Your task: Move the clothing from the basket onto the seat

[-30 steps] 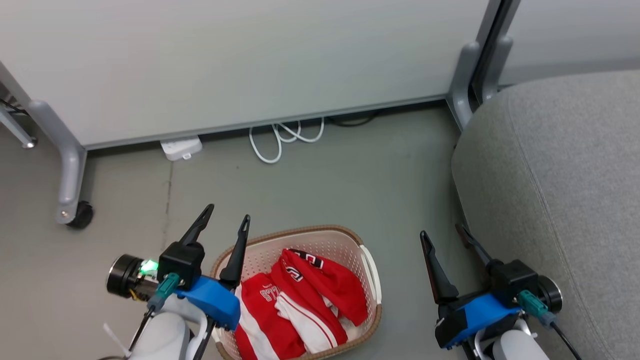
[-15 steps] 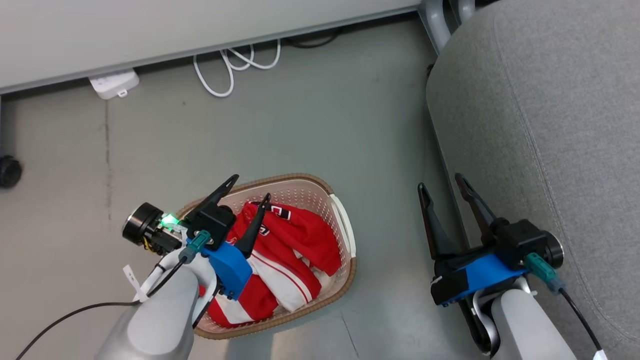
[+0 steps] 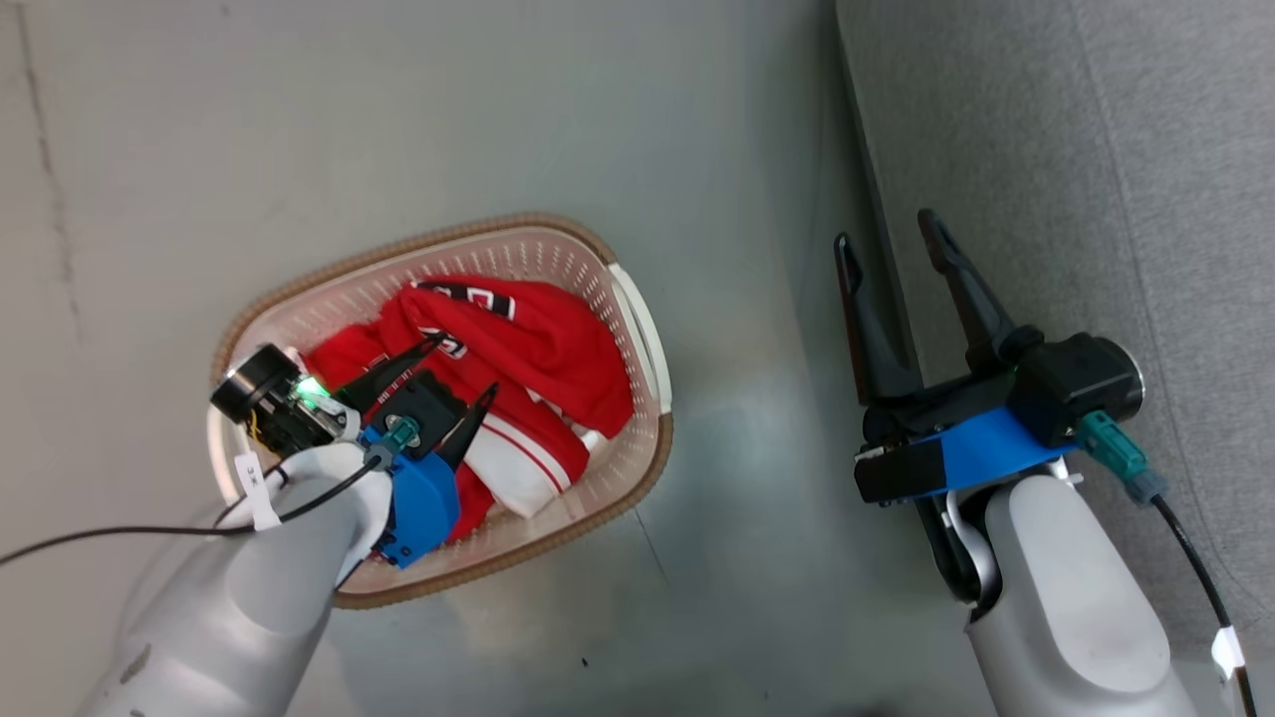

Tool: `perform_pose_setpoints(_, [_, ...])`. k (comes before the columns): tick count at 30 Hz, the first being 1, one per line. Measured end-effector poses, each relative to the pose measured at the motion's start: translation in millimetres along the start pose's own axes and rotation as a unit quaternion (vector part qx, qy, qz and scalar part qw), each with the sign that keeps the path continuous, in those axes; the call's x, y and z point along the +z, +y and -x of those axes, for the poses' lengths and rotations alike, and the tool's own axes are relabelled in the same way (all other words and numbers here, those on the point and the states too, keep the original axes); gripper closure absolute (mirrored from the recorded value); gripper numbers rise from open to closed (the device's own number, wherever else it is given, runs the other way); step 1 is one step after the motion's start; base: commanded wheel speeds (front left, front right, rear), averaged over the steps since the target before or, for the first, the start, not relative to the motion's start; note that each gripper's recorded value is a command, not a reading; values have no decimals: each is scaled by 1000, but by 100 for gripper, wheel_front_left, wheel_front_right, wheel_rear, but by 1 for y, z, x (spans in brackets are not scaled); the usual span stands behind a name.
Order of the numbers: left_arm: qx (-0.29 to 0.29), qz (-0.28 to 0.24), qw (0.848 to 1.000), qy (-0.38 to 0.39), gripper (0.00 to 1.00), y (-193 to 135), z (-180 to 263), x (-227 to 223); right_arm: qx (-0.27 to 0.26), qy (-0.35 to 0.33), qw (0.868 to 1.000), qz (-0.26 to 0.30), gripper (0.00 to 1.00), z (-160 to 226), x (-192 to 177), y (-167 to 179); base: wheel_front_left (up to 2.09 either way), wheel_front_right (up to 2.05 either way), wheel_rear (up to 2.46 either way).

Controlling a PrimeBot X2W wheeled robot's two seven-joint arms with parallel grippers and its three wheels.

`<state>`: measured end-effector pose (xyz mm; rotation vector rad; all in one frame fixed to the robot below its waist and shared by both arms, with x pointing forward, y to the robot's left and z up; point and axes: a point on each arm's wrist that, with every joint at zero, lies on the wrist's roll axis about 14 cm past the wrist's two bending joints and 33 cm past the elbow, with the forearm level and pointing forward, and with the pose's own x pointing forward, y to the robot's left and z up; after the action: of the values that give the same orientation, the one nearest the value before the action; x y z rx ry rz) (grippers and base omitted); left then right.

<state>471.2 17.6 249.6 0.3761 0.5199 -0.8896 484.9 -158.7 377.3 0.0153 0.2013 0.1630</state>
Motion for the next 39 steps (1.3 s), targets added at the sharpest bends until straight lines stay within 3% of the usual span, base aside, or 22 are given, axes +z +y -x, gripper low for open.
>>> perform_pose_setpoints(11, [-68,-35,993,93,0,-9,-33,-83,-6,39,999,8,0,-23,-47,-12,0,0,0])
perform_pose_setpoints(24, [-104,-65,967,224,0,-7,-39,-172,-4,70,997,10,0,-37,-91,-17,0,0,0])
perform_pose_setpoints(39, [-121,-72,950,279,0,-5,-60,-219,-9,89,996,11,0,-47,-126,-24,0,0,0])
